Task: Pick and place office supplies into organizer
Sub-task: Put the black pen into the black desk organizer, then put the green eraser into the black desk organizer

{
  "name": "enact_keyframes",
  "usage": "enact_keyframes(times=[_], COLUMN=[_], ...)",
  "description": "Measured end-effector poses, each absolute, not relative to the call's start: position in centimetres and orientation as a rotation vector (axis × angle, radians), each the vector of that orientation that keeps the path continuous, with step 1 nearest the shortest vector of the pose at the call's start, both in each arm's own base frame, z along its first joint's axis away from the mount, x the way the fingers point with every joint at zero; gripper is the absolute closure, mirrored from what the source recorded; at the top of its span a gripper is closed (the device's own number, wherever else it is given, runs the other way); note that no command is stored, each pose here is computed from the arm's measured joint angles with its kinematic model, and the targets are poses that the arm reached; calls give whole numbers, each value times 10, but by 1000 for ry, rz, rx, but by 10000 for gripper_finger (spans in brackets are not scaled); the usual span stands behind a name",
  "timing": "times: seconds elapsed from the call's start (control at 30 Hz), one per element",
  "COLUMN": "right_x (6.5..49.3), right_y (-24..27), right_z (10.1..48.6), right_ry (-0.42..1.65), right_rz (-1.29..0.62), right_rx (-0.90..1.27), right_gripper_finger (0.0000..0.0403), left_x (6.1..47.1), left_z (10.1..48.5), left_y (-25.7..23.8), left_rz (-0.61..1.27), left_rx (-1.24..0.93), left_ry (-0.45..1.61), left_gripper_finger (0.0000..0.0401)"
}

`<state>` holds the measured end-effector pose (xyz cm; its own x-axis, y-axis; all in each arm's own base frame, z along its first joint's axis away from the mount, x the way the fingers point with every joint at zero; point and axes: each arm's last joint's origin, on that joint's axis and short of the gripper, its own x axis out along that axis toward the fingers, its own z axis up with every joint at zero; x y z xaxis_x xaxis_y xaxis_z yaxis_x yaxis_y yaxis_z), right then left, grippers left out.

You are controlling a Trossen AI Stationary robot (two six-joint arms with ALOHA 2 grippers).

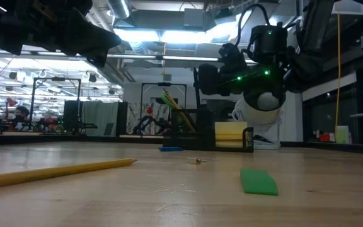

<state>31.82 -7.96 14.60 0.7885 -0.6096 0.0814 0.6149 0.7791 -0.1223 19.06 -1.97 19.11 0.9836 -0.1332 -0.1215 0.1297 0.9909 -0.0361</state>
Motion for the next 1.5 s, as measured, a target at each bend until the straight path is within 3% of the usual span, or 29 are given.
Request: enact_keyframes(times=[0.23,0.53,1.07,1.3,1.5], right_x=[318,319,337,348,356], right_y=[-80,-79,-45,-23,4], right_z=[144,141,179,206,233], right_ry=[-37,-15,-176,-18,164], right_rz=[-659,-655,-550,-418,-198], right_rx=[-90,-51,-78,-108,-109], right_gripper_finger=[329,324,322,322,322], left_x=[191,191,191,191,190], left_z=[191,191,191,191,191], left_y=[-20,-20,-20,-20,-20], left_rz=[-132,-132,-132,-132,-156], left_rx=[-37,-37,-36,-39,-40], left_ry=[125,125,124,124,123], left_gripper_finger=[399,398,399,400,399])
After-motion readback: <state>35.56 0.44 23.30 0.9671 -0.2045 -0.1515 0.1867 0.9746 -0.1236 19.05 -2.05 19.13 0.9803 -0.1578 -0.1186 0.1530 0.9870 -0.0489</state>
